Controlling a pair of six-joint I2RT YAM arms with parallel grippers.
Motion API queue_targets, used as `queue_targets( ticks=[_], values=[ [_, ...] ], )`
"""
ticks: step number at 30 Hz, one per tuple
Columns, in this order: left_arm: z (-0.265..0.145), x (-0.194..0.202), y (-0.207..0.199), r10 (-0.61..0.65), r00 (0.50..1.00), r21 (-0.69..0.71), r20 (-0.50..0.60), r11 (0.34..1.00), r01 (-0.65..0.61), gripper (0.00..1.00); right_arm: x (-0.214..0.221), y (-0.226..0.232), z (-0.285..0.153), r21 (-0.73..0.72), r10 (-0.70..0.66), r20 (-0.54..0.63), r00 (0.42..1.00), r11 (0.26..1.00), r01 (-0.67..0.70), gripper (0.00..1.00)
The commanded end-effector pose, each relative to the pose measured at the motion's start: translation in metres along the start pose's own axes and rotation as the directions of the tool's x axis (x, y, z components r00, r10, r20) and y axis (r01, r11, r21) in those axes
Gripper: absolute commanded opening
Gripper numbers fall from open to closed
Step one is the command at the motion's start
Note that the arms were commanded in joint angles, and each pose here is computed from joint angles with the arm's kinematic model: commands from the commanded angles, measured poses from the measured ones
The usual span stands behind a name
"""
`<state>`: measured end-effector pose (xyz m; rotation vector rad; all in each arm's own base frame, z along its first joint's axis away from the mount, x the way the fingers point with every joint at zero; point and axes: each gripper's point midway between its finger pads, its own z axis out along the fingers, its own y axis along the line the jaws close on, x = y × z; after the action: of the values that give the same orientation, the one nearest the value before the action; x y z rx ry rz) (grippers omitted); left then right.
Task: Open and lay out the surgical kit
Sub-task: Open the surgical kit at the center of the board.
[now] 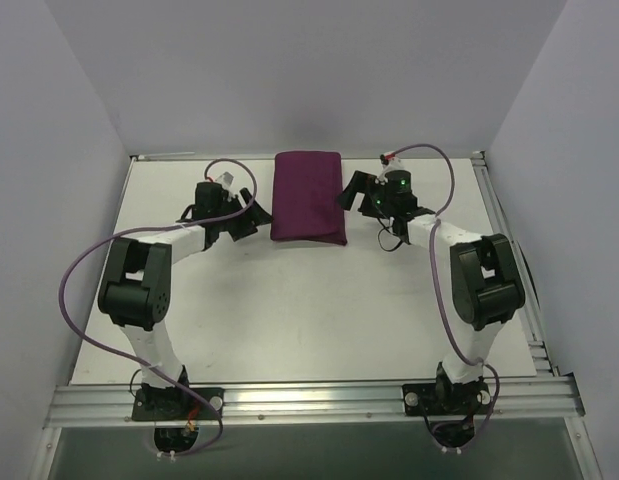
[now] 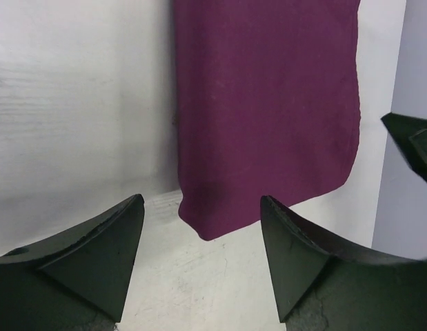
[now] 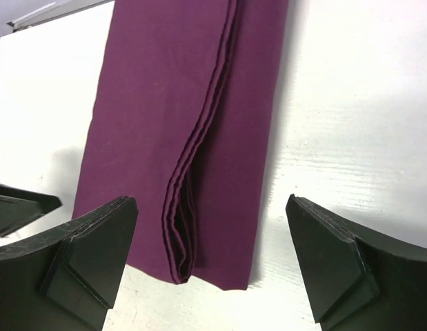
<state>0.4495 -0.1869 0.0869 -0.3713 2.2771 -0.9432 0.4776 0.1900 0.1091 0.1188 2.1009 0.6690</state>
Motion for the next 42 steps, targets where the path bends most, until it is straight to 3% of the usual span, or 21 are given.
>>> queue_targets(
  ticks=[1,13,21,25,30,35,39,42],
  values=[
    [0.009,-0.009,-0.029,0.032,0.999,0.083,0.022,0.996,-0.033,0.77,-0.011,0.015,-0.009,-0.055,-0.040,0.008,0.999,0.998,0.040,0.95],
    [0.020,0.013,-0.018,0.022,0.999,0.018,-0.037,1.000,-0.022,0.70,0.037,0.016,0.018,-0.116,-0.026,-0.113,0.993,0.993,0.013,0.85],
    [0.024,0.019,-0.014,0.017,0.998,0.023,-0.056,1.000,-0.016,0.51,0.040,0.023,0.019,-0.142,-0.013,-0.115,0.993,0.990,-0.003,0.79],
    [0.023,0.018,-0.017,0.019,0.998,0.032,-0.058,0.999,-0.017,0.46,0.040,0.029,0.016,-0.155,-0.007,-0.109,0.994,0.988,-0.010,0.75],
    [0.019,0.017,-0.020,0.024,0.998,0.028,-0.060,0.999,-0.022,0.45,0.045,0.039,0.014,-0.183,-0.008,-0.123,0.992,0.983,-0.015,0.64],
    [0.004,0.013,-0.019,0.054,0.998,-0.025,-0.022,0.998,-0.055,0.60,0.050,0.050,0.014,-0.214,0.007,-0.131,0.991,0.976,-0.036,0.51],
    [-0.016,-0.001,-0.032,0.136,0.989,-0.075,0.055,0.988,-0.131,0.66,0.050,0.058,0.014,-0.231,0.011,-0.128,0.992,0.972,-0.041,0.48],
    [-0.035,-0.001,-0.046,0.203,0.976,-0.116,0.072,0.974,-0.194,0.68,0.046,0.061,0.015,-0.228,0.017,-0.124,0.992,0.973,-0.045,0.40]
  ],
)
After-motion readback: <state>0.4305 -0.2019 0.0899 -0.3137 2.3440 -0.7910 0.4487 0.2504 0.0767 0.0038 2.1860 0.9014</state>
